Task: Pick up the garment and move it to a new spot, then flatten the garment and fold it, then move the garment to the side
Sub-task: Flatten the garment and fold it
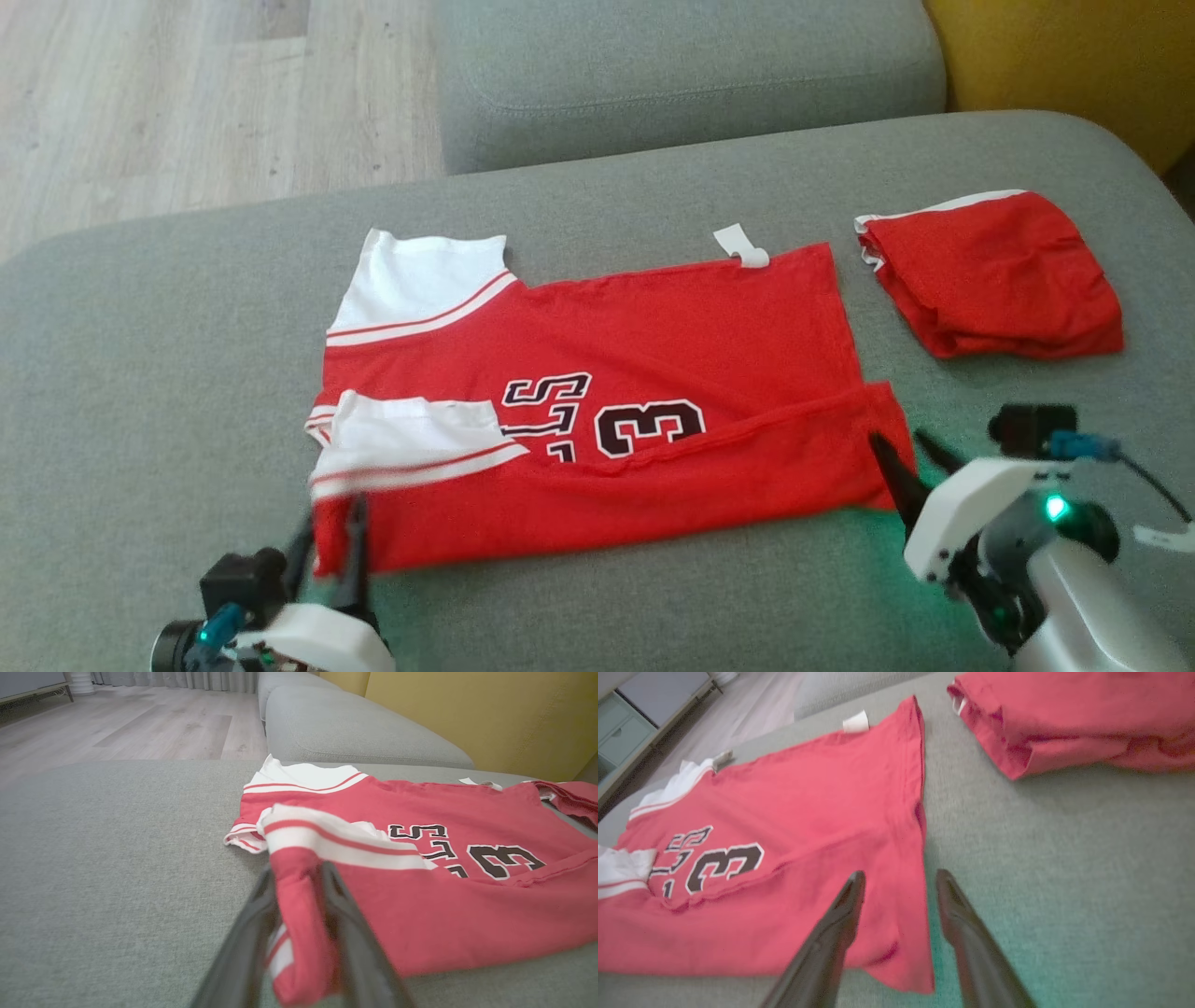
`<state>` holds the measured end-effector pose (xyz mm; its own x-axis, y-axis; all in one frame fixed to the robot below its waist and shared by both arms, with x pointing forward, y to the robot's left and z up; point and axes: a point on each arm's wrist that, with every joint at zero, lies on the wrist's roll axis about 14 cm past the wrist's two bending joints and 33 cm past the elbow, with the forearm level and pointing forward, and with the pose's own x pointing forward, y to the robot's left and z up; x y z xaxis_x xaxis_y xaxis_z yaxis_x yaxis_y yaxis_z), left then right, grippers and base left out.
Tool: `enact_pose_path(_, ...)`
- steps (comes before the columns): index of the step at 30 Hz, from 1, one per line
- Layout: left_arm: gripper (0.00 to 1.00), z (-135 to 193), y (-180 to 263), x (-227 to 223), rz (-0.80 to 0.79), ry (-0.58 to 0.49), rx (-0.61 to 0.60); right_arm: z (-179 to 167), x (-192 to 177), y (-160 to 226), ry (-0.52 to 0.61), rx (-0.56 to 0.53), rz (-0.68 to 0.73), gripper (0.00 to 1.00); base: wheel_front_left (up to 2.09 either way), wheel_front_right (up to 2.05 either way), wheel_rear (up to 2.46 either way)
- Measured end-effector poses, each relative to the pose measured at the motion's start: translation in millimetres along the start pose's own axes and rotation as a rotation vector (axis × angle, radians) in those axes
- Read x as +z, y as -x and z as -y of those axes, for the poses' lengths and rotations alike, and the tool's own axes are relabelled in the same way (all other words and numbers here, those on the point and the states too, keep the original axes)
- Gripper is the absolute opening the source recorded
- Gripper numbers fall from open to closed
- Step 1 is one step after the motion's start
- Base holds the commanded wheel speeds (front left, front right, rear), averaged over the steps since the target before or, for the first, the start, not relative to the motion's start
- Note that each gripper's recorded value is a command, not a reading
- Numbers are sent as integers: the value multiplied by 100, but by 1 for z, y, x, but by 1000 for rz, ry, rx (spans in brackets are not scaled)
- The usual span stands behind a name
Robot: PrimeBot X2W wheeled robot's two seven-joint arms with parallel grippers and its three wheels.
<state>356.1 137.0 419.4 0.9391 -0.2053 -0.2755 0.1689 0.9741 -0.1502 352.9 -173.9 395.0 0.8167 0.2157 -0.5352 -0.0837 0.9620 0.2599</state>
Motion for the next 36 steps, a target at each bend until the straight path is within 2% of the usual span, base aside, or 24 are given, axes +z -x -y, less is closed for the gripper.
enact_pose_path(1,100,-1,0,-1,-3,0,4,0,7,0,1,-2,22,100,0,0,0)
enact_pose_path(8,100,-5,-7,3,26,10,30,-8,56,1,41,2,219,100,0,0,0)
enact_pose_path(16,100,-4,-38,59,196,1,13,1,95,2,90,-45,390,100,0,0,0)
enact_pose_path(24,100,0,-89,117,281,-92,-71,7,138,-2,98,-83,525,100,0,0,0)
enact_pose_path(30,100,1,-158,135,121,-257,-157,22,159,-16,114,-122,554,100,0,0,0)
enact_pose_path(36,100,-9,-202,99,-148,-335,-207,30,180,-33,141,-133,577,100,0,0,0)
